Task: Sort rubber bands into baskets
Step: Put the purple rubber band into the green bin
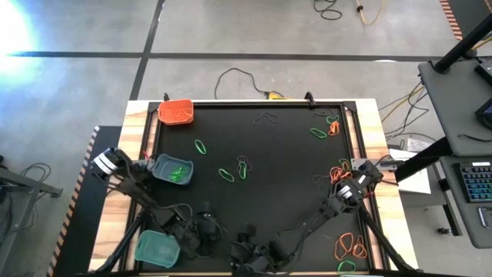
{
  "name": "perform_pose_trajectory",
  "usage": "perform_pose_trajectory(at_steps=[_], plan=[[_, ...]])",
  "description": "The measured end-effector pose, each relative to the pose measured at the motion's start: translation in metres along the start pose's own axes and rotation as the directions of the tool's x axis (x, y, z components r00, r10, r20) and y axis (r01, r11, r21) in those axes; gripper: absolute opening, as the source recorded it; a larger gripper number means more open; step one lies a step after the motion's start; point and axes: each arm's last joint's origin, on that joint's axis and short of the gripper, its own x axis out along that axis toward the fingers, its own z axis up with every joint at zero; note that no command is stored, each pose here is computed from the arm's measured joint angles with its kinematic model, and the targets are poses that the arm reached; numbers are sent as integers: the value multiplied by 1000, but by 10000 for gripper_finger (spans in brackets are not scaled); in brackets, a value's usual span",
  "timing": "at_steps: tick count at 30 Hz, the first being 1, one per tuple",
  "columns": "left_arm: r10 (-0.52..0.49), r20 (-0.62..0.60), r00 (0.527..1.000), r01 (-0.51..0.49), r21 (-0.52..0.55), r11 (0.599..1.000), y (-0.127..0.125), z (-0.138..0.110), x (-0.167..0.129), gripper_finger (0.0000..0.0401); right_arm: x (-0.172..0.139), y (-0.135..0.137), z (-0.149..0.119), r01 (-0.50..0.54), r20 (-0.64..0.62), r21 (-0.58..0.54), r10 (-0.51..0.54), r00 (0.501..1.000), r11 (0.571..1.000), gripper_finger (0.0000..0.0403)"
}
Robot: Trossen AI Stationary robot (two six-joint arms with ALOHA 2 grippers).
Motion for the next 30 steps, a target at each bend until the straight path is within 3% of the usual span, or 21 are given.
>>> perform_pose_trajectory(at_steps=[7,10,19,21,26,30], plan=[[10,29,1000,-9,-18,1000,-1,-7,15,206,-2,4,-1,-6,19,1,6,1000,1000,199],[15,16,1000,-15,-14,1000,-1,-9,19,186,-2,4,-1,-5,17,0,5,1000,1000,199],[21,20,1000,-21,-26,999,0,-11,23,25,-2,4,-1,-6,18,-7,6,1000,1000,199],[15,28,999,-15,-27,1000,0,-8,20,8,-2,4,-1,-6,17,-8,6,1000,1000,199],[5,-14,1000,-4,77,997,-3,4,-3,2,-3,6,-3,-18,11,-11,18,1000,1000,199],[-18,-22,1000,21,111,994,-13,38,-49,1,-6,10,-5,-25,8,-18,25,1000,1000,199]])
